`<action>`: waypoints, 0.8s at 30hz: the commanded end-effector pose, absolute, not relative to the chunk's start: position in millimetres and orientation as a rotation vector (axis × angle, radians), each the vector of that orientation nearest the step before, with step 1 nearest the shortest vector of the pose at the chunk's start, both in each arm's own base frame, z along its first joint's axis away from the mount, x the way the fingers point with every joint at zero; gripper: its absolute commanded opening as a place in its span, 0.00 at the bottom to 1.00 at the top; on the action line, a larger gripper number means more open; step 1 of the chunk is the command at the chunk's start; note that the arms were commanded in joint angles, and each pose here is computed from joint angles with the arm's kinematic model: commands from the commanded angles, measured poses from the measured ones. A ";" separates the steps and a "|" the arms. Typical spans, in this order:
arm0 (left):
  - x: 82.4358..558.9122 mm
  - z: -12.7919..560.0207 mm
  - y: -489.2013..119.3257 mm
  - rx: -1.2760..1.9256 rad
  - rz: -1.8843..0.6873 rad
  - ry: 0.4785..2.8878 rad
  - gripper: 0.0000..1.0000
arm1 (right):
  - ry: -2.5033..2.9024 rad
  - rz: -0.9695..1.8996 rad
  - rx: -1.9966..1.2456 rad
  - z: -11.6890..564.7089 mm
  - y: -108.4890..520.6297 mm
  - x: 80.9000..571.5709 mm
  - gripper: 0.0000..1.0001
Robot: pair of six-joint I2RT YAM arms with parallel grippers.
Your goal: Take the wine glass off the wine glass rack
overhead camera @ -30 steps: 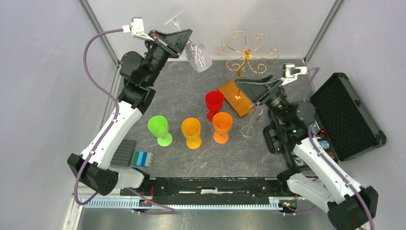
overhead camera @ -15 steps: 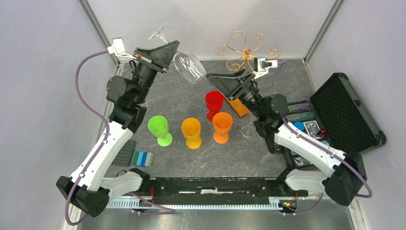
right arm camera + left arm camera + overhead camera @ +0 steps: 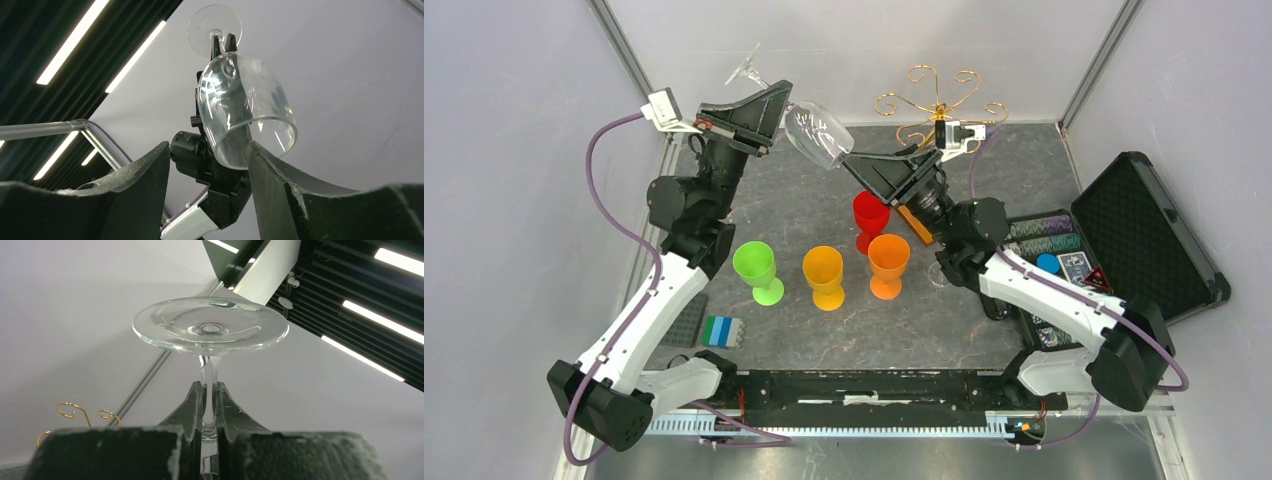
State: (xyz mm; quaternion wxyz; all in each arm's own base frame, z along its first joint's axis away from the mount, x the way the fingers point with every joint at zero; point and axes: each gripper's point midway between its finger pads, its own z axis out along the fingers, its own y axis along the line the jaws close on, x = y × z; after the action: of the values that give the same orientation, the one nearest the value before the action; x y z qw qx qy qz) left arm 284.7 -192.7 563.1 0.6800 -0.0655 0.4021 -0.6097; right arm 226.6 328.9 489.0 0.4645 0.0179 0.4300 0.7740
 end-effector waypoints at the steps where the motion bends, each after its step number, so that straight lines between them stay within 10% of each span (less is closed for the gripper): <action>1: 260.6 588.6 -183.5 -0.094 -1.408 0.756 0.02 | 0.878 1.958 0.020 532.3 321.8 216.1 0.60; 16: 235.4 585.4 -174.0 -0.061 -1.410 0.706 0.05 | 0.814 1.969 0.019 540.9 335.6 214.6 0.13; 24: 224.0 579.9 -166.8 -0.039 -1.350 0.705 0.43 | 0.840 1.939 0.006 541.4 344.2 218.5 0.00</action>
State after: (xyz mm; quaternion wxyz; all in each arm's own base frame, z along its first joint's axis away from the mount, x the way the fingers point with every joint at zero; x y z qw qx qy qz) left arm 249.4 -175.4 565.8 0.6972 -0.0495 0.3514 -0.6229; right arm 212.7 354.7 515.3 0.4560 -0.0076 0.3760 0.8066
